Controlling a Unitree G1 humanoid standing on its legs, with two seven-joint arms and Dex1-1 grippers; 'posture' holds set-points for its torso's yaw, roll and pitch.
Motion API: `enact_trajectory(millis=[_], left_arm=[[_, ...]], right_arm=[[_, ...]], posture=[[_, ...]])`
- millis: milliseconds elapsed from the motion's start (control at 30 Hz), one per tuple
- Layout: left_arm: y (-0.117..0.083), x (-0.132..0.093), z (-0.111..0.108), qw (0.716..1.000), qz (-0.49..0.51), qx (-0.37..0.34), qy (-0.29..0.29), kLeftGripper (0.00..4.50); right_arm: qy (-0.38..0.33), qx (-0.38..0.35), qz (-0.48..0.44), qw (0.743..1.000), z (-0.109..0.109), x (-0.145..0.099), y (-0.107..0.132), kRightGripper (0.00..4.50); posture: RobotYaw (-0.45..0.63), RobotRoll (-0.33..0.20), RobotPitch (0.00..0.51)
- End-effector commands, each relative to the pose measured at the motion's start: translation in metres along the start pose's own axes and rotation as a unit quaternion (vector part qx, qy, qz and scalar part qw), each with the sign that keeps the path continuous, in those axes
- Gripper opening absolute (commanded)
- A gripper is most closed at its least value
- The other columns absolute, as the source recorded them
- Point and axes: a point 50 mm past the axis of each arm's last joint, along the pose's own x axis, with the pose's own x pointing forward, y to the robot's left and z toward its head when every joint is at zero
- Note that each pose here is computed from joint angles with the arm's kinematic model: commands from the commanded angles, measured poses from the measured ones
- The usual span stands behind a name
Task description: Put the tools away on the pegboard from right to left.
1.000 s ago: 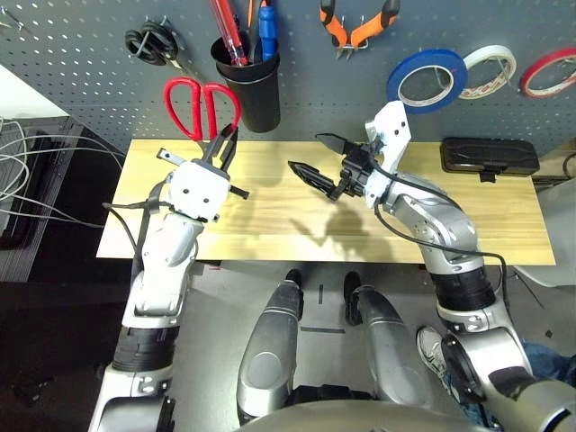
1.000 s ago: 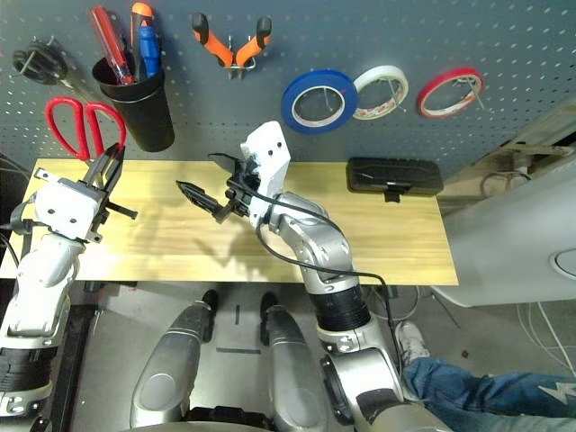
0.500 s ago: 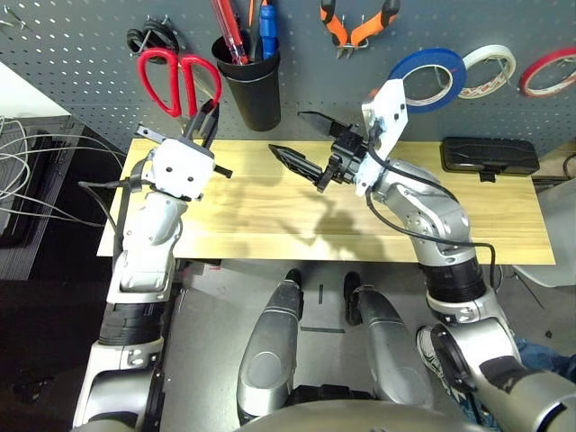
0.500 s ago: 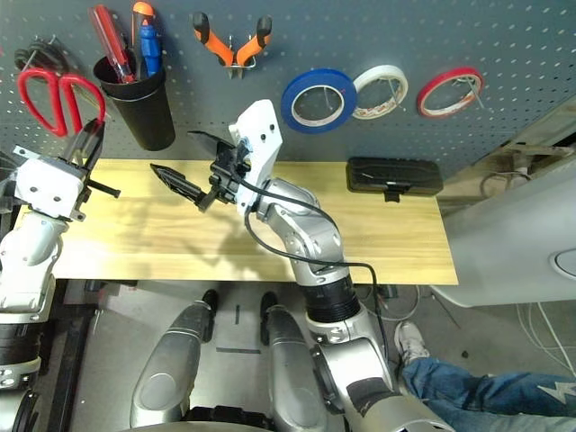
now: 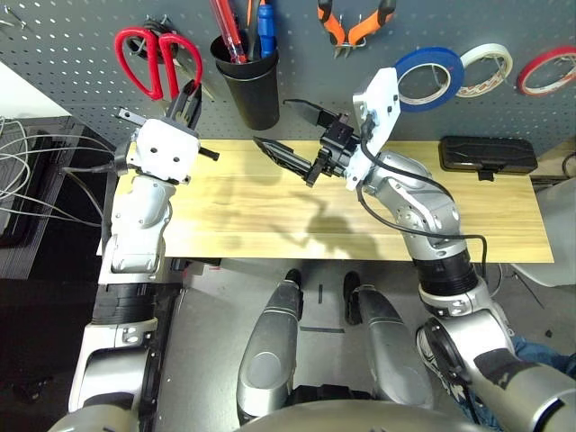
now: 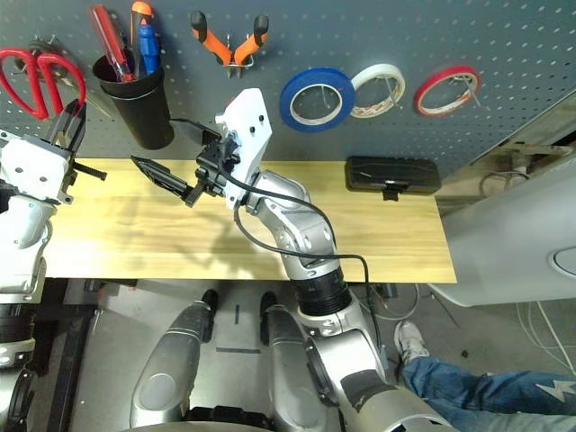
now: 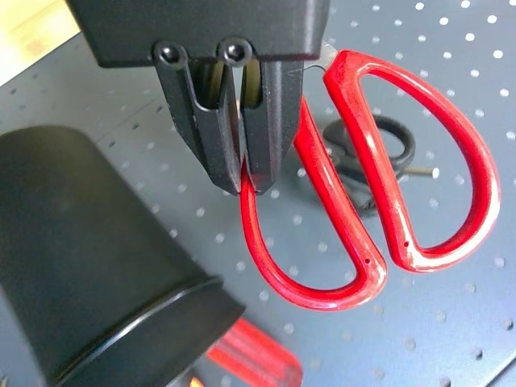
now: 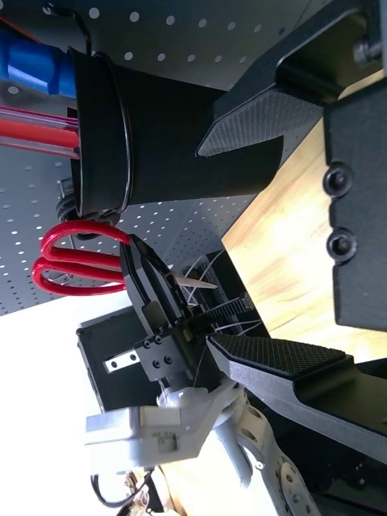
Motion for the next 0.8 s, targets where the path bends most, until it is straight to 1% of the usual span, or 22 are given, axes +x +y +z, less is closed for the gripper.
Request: enact_trajectory(millis=[33,200,433,567,600,733,800], left_arm=[[0.007,-0.001,-0.007,1.000,0.006,0.005,0.008,0.01],[0.004,0.001,-0.019,0.999,-0.009,-0.008,0.032,0.01],[-0.006,0.000,-0.038,0.994,-0.041,-0.040,0.089,0.01],[-0.010,-0.001,-0.042,0.993,-0.044,-0.049,0.097,1.15],[-0.011,-0.002,-0.041,0.993,-0.043,-0.054,0.094,1.57],[-0.020,-0.009,-0.042,0.992,-0.059,-0.072,0.090,2.86],[-0.026,-0.015,-0.044,0.990,-0.071,-0.075,0.097,3.57]], right_arm=[[-0.001,0.003,0.014,1.000,-0.001,0.003,0.005,4.50],[0.003,0.003,0.009,1.000,-0.002,0.003,0.003,4.50],[0.004,0.004,-0.001,1.000,-0.003,0.002,0.001,4.50],[0.007,0.005,-0.008,1.000,-0.005,0.001,-0.001,4.50],[0.010,0.007,-0.014,1.000,-0.006,0.000,-0.002,4.50],[0.027,0.011,-0.044,0.999,-0.013,-0.008,-0.010,4.50],[0.041,0.016,-0.063,0.997,-0.020,-0.014,-0.014,4.50]], posture=[[0.15,0.000,0.323],[0.14,0.000,0.321],[0.14,0.000,0.322],[0.14,0.000,0.323],[0.14,0.000,0.323],[0.14,0.000,0.321],[0.14,0.000,0.320]])
